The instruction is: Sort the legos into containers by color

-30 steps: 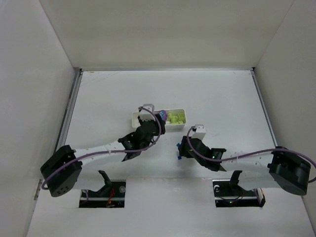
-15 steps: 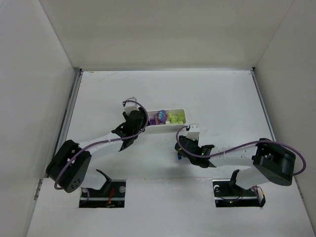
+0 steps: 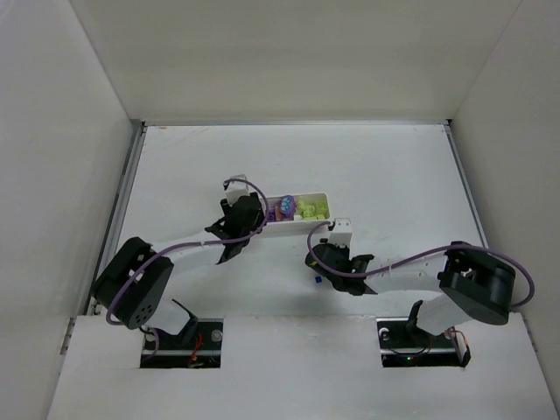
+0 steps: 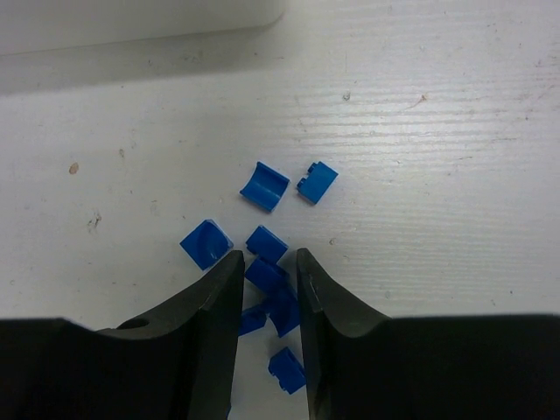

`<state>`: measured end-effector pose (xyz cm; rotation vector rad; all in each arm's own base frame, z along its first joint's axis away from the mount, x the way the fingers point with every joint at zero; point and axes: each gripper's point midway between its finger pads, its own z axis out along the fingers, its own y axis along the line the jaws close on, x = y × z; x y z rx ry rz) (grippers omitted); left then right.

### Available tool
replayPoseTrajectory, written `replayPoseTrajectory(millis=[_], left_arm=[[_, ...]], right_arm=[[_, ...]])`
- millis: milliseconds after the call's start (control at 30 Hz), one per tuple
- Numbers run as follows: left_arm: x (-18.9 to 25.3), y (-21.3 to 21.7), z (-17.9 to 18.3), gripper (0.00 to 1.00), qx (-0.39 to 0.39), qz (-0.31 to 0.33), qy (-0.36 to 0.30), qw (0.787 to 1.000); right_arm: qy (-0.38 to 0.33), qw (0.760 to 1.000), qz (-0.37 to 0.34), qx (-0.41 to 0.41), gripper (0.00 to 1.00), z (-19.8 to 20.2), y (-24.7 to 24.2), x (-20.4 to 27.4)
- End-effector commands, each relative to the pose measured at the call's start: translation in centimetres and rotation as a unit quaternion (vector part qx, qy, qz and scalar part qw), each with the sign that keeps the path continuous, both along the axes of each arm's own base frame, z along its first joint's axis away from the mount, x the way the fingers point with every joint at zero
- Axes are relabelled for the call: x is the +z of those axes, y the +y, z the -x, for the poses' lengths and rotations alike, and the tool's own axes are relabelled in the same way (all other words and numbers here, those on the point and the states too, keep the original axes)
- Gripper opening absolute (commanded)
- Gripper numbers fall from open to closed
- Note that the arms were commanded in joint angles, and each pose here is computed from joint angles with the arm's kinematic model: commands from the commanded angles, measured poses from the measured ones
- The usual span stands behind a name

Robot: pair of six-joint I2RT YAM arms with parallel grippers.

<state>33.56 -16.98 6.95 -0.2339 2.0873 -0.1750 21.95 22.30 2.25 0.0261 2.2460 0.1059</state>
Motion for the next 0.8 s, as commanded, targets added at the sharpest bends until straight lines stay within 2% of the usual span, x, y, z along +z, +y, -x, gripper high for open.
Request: replayPoseTrajectory(millis=[0, 400, 633, 767], left_arm=[[2.0, -0.1, -0.8, 0.49, 0.008, -0.002, -0.026, 1.000], [4.6, 0.2, 0.2, 0.61, 0.003, 0.021, -0.059, 0.998], [6.4, -0.9, 2.0, 0.54, -0.023, 0.049, -0.083, 0.995], [7.0, -1.1, 3.7, 0.51, -0.041, 0.069, -0.096, 0.992]], right_arm=[[-0.005, 1.000, -0.004, -0.004, 0.34, 0.1, 0.4, 0.5], [-0.021, 1.000, -0.013, 0.013, 0.26, -0.3, 1.0, 2.2], [-0.035, 0.998, -0.040, 0.023, 0.25, -0.3, 1.9, 4.8], [-0.051, 0.994, -0.071, 0.059, 0.25, -0.9, 4.9, 7.7]])
